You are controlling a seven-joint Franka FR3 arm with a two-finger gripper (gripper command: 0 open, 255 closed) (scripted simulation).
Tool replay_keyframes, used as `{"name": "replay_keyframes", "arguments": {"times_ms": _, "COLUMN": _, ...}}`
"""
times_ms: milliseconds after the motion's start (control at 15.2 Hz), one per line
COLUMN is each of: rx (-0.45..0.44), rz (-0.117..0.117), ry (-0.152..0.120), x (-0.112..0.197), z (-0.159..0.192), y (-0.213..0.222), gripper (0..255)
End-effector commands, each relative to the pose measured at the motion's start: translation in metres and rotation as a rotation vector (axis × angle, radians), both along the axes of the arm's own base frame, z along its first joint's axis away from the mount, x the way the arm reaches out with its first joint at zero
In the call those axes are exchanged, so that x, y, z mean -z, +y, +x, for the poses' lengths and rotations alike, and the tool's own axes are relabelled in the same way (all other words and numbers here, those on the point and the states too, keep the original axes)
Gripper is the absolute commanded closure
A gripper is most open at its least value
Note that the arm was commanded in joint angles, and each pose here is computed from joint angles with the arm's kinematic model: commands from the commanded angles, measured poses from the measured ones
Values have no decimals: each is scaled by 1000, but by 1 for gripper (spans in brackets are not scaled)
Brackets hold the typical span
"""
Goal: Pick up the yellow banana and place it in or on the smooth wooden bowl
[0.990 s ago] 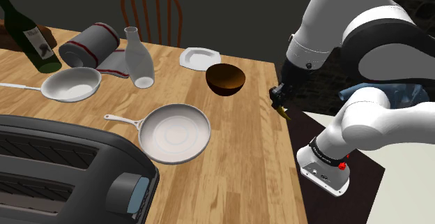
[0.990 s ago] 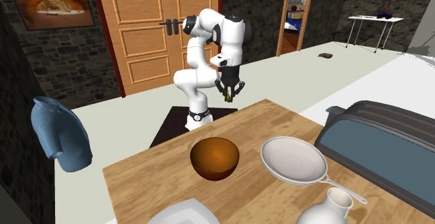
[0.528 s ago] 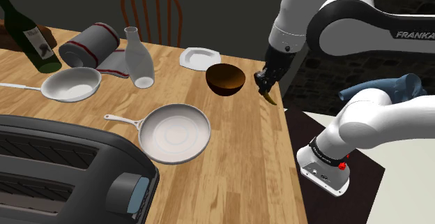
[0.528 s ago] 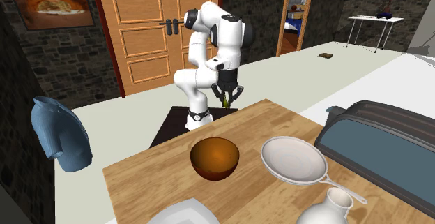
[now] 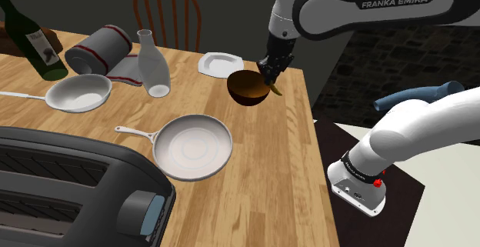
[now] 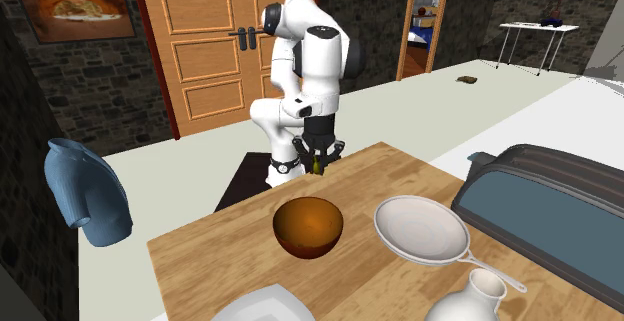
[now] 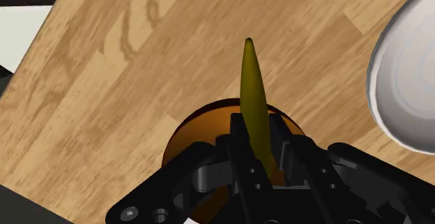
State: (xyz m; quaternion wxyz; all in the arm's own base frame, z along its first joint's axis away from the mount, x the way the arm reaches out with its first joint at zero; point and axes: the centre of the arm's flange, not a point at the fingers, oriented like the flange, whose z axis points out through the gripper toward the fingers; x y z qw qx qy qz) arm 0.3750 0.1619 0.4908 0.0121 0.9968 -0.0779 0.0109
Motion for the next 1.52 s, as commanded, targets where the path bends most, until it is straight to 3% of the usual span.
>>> {"name": "replay_keyframes", "arguments": {"times_ms": 0, "rx": 0, "rz": 0, "ry": 0, "x": 2, "z": 27, "y": -5, "gripper": 255}}
{"name": "replay_keyframes", "arguments": {"times_ms": 396, "rx": 0, "rz": 0, "ry": 0, "x": 4, "z": 106, "y": -17, "gripper": 255}}
{"name": "replay_keyframes", "arguments": {"times_ms": 1188, "rx": 0, "rz": 0, "ry": 0, "x": 69, "z": 106, "y": -17, "gripper": 255}}
{"name": "replay_keyframes", "arguments": {"times_ms": 1452, "rx": 0, "rz": 0, "ry": 0, "x": 69, "z": 106, "y": -17, "gripper": 255}}
